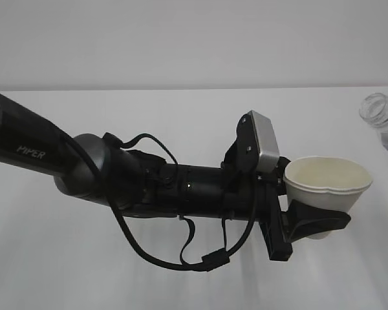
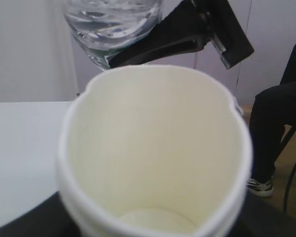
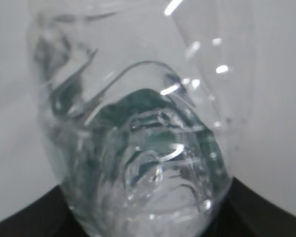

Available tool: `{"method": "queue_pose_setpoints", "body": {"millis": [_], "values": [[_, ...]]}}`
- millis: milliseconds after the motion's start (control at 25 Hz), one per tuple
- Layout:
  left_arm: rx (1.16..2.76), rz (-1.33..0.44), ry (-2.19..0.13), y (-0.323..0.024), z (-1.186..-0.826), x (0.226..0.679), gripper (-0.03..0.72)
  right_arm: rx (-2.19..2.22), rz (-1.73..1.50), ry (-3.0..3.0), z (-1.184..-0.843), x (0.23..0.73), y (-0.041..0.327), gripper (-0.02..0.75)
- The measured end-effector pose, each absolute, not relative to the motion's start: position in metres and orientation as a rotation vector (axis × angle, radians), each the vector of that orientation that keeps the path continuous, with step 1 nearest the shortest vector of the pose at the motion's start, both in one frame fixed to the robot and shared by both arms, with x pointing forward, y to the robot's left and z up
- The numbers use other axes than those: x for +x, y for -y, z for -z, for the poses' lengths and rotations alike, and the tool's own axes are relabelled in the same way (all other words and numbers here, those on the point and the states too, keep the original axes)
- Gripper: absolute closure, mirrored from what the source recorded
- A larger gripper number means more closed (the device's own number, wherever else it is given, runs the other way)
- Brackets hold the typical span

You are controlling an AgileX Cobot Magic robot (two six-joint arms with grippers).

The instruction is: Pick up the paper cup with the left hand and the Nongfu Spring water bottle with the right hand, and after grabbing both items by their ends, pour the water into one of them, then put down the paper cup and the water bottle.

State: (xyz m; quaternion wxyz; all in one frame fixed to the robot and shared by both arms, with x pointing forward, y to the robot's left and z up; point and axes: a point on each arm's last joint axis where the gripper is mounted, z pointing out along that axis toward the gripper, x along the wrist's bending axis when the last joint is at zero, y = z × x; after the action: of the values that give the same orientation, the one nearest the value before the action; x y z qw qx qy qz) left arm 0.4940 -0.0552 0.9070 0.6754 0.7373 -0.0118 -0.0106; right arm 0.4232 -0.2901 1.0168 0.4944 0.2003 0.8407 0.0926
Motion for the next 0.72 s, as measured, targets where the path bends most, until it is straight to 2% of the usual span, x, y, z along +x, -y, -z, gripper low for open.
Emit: {"method": "queue_pose_setpoints", "body": {"millis": [720], "values": [[1.654, 0.063, 0.0, 0.056, -0.898, 0.494, 0.286, 0.295, -0.079, -2.038, -1.019, 0.424, 0.293, 0.315]]}}
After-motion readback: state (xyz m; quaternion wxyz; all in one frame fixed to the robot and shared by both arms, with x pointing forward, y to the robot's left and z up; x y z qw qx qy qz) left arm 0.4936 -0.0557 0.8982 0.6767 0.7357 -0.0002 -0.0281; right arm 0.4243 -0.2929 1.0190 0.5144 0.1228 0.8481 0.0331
